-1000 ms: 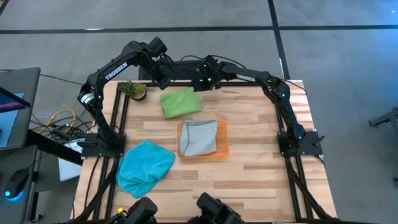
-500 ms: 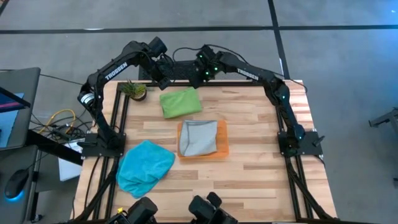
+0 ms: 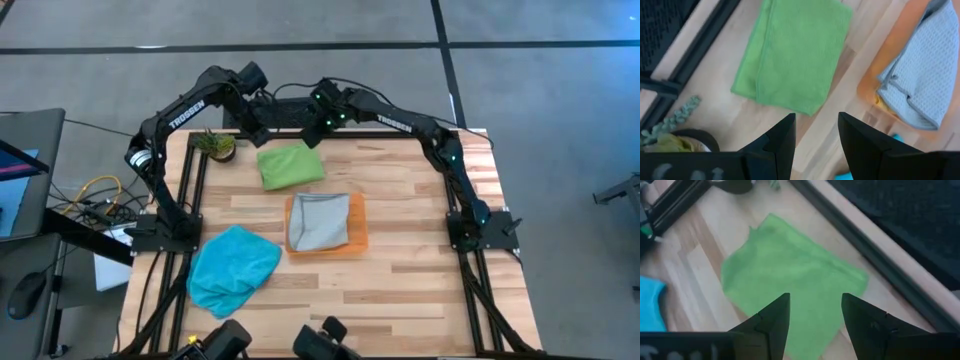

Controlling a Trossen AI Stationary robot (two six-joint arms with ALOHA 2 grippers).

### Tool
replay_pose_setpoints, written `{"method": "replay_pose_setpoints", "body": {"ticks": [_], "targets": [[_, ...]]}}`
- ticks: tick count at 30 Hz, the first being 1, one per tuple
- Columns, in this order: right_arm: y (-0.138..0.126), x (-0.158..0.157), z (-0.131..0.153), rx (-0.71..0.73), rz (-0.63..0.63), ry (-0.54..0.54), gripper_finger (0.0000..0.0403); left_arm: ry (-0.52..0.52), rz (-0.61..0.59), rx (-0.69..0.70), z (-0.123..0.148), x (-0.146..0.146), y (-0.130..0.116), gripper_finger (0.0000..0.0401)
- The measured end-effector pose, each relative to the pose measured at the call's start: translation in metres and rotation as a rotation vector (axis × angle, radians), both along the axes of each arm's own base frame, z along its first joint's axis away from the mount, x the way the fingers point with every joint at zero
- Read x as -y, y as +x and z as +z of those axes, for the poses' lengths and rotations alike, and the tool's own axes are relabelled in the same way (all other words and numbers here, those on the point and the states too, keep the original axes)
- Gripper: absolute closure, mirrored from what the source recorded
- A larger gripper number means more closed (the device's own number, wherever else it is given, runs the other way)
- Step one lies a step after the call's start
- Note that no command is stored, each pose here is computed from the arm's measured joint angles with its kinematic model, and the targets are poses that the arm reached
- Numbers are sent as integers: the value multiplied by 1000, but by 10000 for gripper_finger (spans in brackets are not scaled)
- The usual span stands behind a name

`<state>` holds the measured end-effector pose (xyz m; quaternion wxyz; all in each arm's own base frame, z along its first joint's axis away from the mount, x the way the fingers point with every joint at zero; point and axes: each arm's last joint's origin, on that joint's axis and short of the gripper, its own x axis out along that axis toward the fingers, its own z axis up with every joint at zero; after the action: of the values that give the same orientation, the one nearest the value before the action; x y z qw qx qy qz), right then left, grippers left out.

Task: Sort microfiber towel by color & place in baskets
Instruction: Stack the green towel on top of the gray towel into the orange bin

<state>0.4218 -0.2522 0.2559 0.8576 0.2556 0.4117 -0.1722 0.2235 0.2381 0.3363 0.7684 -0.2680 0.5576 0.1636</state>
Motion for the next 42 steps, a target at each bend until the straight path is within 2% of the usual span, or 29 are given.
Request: {"method": "replay_pose_setpoints", "body": {"ticks": [2,6,8,11,13,19,27,31,42], "targets": [[8,-1,-8,0,7,-19,201,-12,2,-10,0,1,-1,262],[11,0,-35,-71,29,27,201,-20,14,-16,0,1,-1,262],[3,2,-45,-139,17,98,201,-21,13,-16,0,2,-1,262],[4,10,-53,-146,-22,91,201,-20,12,-16,0,2,-1,262],[-3,15,-59,-183,-61,134,201,-22,9,-13,0,2,0,262],[-7,31,-75,-150,-103,222,201,-17,-4,-11,0,3,1,262],[-2,39,-86,-76,-99,271,201,-10,-16,-8,0,3,1,262],[0,41,-103,-77,-120,361,200,-6,-27,-8,0,3,1,262],[2,45,-100,-38,-177,402,197,2,-46,-8,0,3,1,262]]}}
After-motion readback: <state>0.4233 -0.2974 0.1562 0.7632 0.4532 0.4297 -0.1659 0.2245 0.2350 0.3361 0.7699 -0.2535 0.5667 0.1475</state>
